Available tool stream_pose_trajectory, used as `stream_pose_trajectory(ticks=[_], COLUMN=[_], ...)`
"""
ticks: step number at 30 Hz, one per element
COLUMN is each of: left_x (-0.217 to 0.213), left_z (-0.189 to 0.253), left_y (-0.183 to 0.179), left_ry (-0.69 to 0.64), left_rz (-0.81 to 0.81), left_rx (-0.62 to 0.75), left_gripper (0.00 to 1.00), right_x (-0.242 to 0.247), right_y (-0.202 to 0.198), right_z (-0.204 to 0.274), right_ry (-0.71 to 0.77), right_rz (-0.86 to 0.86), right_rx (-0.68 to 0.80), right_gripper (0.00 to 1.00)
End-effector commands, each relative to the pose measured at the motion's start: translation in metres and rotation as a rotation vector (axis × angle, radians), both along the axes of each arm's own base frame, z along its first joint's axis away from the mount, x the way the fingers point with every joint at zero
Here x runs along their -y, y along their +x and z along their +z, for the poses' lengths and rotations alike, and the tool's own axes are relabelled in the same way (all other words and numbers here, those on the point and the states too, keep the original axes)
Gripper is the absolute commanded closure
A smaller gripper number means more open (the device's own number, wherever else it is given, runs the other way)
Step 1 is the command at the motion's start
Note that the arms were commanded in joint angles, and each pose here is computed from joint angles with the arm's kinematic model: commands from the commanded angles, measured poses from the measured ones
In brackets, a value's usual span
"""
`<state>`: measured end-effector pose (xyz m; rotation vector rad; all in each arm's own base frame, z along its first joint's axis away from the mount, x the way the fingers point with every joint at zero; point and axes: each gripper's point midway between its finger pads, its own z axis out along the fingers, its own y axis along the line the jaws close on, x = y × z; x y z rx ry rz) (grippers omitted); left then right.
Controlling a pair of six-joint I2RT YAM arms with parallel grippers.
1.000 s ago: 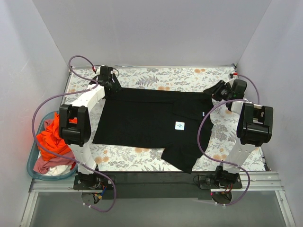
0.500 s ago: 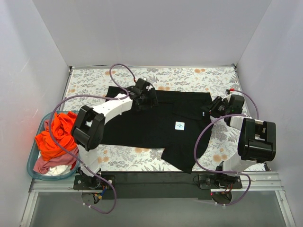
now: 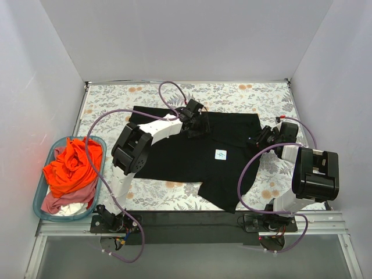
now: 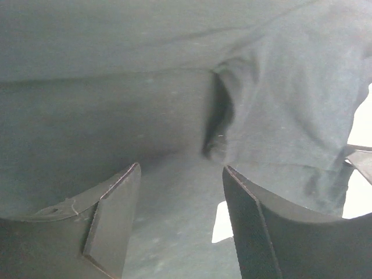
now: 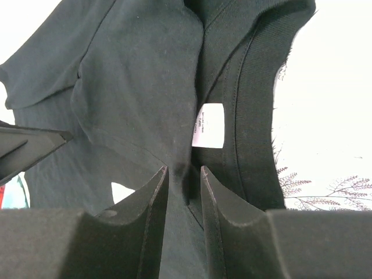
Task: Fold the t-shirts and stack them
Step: Fold the tshirt
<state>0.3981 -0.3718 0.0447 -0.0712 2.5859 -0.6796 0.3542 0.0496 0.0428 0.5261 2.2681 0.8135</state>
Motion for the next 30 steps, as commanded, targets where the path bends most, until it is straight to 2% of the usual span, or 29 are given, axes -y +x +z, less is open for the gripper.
stream_pose_trajectory(ticks=[1,11,14,17,18,21,26,30], left_x=[0.024,0.044,0.048,0.050,0.051,0.052,0.057,0.059], left_z=[0.029,0.014,0.007,0.002,0.002,0.002,0.007,0.002], left_y=[0.006,0.005,0.004,0.002,0.002,0.002,0.001,-0.001], left_ry=[-0.082,-0.097,-0.094,-0.091,-0.093,-0.098,-0.109,-0.105], left_rz=[-0.026,-0.058,-0.063,-0.068,-0.070,-0.072,-0.080,-0.085], left_rx=[0.040,0.016,0.008,0.000,0.001,-0.004,0.004,-0.005], left_gripper=[0.43,0.46,0.47,0.48,0.49,0.59,0.69,0.69], right_x=[-0.001,-0.007,-0.009,-0.011,-0.010,-0.012,-0.013,-0.015], right_y=[-0.001,-0.004,-0.004,-0.003,-0.002,-0.001,-0.002,-0.003], right_z=[0.001,-0.002,-0.002,0.003,0.005,0.011,0.017,0.019], right_ry=[-0.006,0.023,0.033,0.036,0.037,0.041,0.052,0.059], right_rz=[0.026,0.064,0.072,0.079,0.078,0.085,0.090,0.096], right_rx=[0.018,0.007,0.005,0.018,0.023,0.040,0.051,0.054], right_gripper=[0.66,0.72,0.76,0.87,0.92,0.98,0.99,0.99])
